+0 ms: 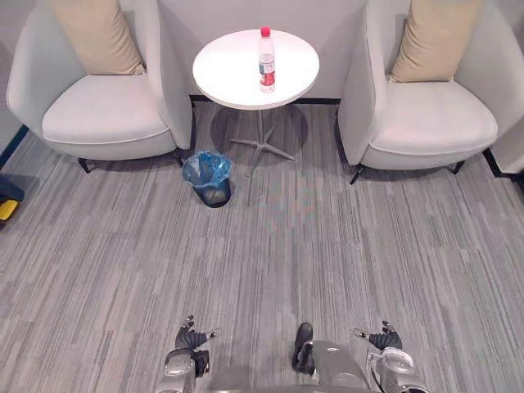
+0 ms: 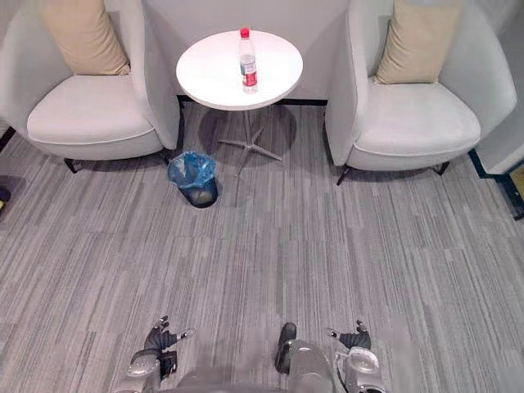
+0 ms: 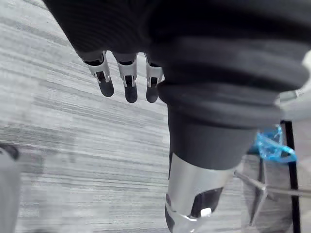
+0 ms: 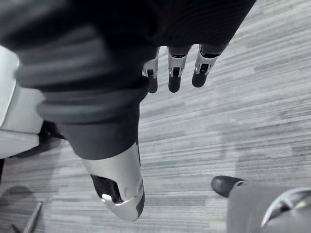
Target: Gather rubbish on tea table into small bin, then transfer packed bag to large trash can.
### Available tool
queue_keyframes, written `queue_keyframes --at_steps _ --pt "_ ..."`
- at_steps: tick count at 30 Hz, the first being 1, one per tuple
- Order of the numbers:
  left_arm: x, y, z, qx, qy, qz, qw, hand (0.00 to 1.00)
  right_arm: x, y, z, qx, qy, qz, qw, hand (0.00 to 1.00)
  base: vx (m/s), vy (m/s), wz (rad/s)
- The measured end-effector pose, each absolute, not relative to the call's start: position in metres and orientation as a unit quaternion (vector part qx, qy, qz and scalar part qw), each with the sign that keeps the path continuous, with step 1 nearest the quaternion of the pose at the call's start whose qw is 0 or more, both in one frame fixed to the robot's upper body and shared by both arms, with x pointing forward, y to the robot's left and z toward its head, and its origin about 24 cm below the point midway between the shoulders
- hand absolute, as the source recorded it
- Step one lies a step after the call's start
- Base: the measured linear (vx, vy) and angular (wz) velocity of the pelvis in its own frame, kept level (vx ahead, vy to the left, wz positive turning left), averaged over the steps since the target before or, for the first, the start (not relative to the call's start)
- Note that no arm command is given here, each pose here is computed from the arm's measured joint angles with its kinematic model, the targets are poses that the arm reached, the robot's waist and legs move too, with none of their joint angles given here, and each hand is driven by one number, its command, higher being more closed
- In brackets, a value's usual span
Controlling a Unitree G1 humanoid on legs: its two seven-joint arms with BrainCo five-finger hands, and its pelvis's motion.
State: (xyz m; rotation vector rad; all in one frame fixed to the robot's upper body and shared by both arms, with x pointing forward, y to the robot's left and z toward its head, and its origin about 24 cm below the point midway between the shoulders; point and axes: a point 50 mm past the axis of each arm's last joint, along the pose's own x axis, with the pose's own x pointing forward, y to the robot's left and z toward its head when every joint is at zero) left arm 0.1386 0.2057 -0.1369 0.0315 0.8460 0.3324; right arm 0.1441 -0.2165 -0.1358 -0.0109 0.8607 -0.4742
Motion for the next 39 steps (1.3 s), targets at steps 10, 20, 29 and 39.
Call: queue_keyframes --at_steps 10,20,29,39 --pt "0.145 0.202 -0.134 0.024 0.4 0.145 0.905 0.0 0.147 -0.226 -0.133 0.03 0.401 -0.271 0.874 0.0 0.36 0.125 -0.13" --pt "0.139 0.212 -0.135 0.065 0.41 0.122 0.901 0.0 0.143 -0.22 -0.138 0.009 0.42 -0.24 0.875 0.0 0.33 0.122 0.0" --pt "0.142 0.21 -0.137 0.058 0.418 0.123 0.898 0.0 0.153 -0.227 -0.134 -0.005 0.411 -0.23 0.882 0.0 0.34 -0.178 0.18" --pt "0.139 0.196 -0.139 0.025 0.417 0.131 0.899 0.0 0.144 -0.226 -0.134 0.026 0.402 -0.255 0.879 0.0 0.33 -0.188 0.24"
